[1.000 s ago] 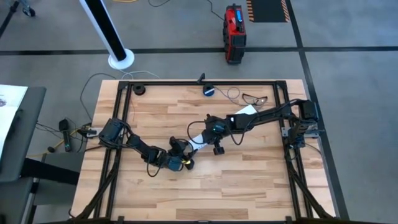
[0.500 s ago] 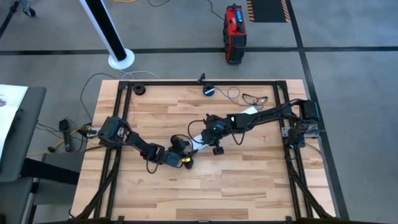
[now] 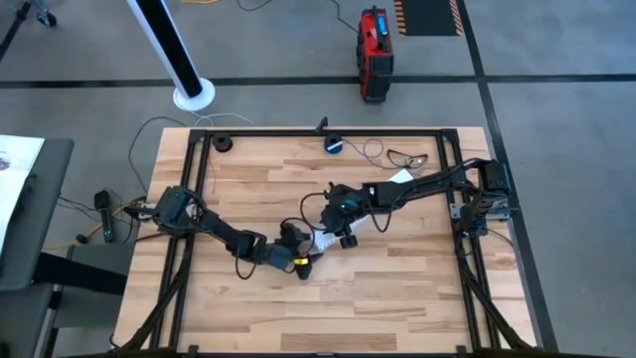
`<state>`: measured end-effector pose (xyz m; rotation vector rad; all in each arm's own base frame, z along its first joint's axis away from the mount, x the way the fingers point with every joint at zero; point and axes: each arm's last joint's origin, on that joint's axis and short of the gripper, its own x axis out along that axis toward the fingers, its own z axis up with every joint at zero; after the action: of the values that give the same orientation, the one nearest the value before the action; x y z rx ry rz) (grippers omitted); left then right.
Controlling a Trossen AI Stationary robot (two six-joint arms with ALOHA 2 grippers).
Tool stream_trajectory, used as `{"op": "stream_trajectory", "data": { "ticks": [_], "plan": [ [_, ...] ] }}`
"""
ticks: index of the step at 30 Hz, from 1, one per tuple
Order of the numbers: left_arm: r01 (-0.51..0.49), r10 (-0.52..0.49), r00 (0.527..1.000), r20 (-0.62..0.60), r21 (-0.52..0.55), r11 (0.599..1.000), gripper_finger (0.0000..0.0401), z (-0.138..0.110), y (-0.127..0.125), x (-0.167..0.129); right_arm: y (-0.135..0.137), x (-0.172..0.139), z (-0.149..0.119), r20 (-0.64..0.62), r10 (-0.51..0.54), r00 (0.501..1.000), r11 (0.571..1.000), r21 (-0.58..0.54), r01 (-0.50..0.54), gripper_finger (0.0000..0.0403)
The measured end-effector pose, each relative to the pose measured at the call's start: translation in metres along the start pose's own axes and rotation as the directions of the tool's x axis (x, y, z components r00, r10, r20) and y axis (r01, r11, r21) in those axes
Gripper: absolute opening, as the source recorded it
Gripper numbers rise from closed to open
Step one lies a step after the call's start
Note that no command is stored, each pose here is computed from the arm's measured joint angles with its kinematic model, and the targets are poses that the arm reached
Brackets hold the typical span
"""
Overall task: Ziptie cables
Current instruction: Close the white cable duct
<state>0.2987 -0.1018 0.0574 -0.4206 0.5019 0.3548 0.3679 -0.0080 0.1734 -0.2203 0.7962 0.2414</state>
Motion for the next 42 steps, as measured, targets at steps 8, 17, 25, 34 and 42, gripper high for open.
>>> {"op": "stream_trajectory", "data": {
  "ticks": [8, 17, 25, 34, 42],
  "plan": [
    [-0.019, 0.023, 0.992, -0.125, 0.036, 0.999, 0.0343, -0.003, -0.003, -0.014, 0.003, 0.0, -0.003, -0.041, -0.006, 0.999, 1.0, -0.002, 0.006, 0.015],
    [-0.05, 0.047, 0.981, -0.189, -0.013, 0.999, 0.0343, -0.009, -0.012, -0.035, 0.002, -0.071, 0.023, -0.098, -0.196, 0.976, 0.974, -0.138, 0.182, 0.0138],
    [-0.105, 0.033, 0.967, -0.253, -0.276, 0.955, 0.0337, -0.008, -0.023, -0.067, 0.009, -0.124, 0.012, -0.247, -0.24, 0.939, 0.956, 0.109, 0.273, 0.0038],
    [-0.053, -0.077, 0.958, -0.276, -0.436, 0.898, 0.0336, 0.001, -0.036, -0.096, 0.041, -0.091, 0.005, -0.371, -0.107, 0.922, 0.976, 0.136, 0.168, 0.0001],
    [-0.038, -0.106, 0.951, -0.291, -0.449, 0.893, 0.0336, 0.002, -0.038, -0.101, 0.06, -0.049, -0.004, -0.441, -0.005, 0.898, 0.976, 0.193, 0.1, 0.0]
  ]
}}
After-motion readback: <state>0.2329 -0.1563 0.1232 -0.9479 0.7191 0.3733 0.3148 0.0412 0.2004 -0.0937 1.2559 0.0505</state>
